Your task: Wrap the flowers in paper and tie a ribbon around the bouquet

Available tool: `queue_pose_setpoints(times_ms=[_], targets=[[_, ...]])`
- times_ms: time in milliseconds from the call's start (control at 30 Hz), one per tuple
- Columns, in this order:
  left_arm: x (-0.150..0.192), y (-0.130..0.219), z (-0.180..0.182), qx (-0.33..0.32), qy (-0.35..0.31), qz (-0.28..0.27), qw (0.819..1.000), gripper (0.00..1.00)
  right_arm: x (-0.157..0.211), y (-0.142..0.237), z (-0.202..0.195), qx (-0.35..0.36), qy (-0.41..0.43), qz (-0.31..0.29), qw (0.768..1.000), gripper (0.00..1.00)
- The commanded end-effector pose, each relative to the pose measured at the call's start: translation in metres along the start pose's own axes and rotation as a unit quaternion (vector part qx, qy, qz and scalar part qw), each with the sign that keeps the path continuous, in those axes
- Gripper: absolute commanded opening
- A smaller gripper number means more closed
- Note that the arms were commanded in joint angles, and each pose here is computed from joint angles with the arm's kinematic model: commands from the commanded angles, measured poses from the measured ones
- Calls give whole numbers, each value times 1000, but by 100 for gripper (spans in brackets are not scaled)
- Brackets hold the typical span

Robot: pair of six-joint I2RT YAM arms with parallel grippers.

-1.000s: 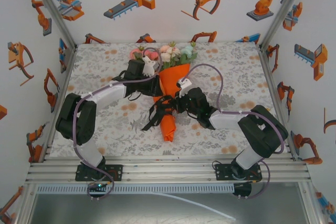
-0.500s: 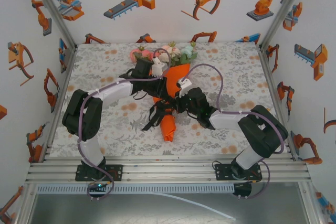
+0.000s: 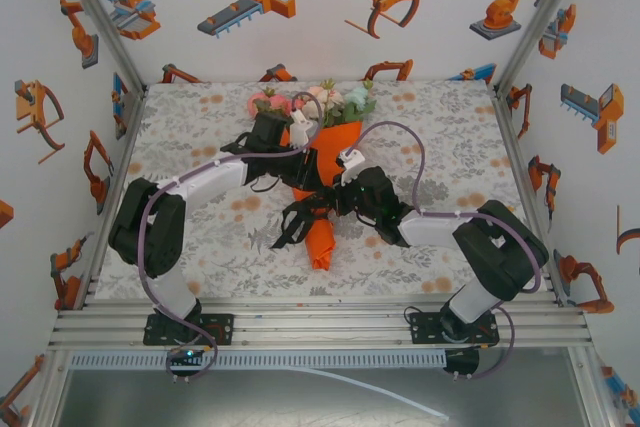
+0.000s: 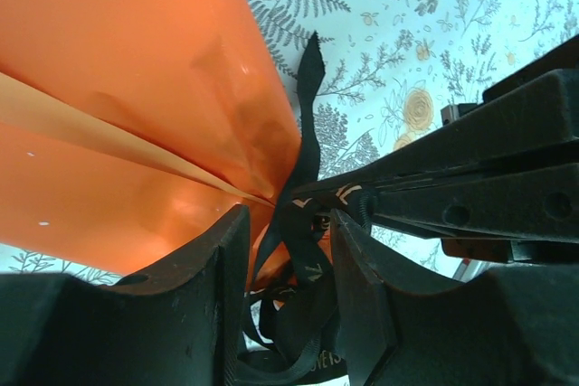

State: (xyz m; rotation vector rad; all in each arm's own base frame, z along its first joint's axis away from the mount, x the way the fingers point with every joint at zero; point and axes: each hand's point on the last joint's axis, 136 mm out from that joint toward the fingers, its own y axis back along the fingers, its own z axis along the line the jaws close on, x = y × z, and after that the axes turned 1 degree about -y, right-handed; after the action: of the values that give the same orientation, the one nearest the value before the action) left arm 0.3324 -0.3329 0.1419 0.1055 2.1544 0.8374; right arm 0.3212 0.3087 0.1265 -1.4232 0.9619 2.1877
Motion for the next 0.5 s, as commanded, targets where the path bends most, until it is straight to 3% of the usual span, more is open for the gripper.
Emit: queue_pose_setpoints(times_ms=[0,467], targets=[[12,-1,-11,31,-1,22,999,42,-23,-1,8,-12,6,-36,999,0],[29,-21,-8,42,12,67,997,39,-22,-2,8,-14,5,-35,999,0]])
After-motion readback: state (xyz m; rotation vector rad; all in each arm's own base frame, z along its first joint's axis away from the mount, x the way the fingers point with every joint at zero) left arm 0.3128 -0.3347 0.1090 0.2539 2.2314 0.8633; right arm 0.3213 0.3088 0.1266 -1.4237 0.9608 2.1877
